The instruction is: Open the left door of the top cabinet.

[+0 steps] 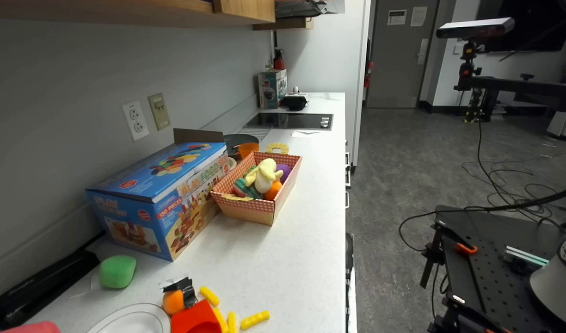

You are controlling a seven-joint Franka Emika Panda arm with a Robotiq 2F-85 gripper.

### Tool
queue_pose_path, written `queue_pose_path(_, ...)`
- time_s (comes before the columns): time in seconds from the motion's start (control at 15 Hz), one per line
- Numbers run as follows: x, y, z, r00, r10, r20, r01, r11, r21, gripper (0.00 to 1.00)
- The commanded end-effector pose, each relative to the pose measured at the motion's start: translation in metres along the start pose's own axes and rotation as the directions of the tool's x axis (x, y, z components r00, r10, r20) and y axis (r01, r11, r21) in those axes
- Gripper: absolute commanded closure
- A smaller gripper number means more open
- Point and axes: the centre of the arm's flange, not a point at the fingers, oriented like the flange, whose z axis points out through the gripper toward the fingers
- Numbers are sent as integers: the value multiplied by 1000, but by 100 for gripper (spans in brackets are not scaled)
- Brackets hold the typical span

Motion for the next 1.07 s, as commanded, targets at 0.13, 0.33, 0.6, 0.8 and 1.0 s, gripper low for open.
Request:
queue_pose_path(0.13,37,29,8,973,86,-215,-95,995,-32,0)
queue_pose_path(0.33,52,42,17,951,99,-294,-117,992,-46,0)
queue_pose_path(0.6,66,48,31,924,145,-353,-153,988,6,0)
queue_pose_path(0.8,73,32,38,909,197,-367,-167,980,112,0)
queue_pose_path(1.0,73,17,35,905,224,-362,-162,968,193,0)
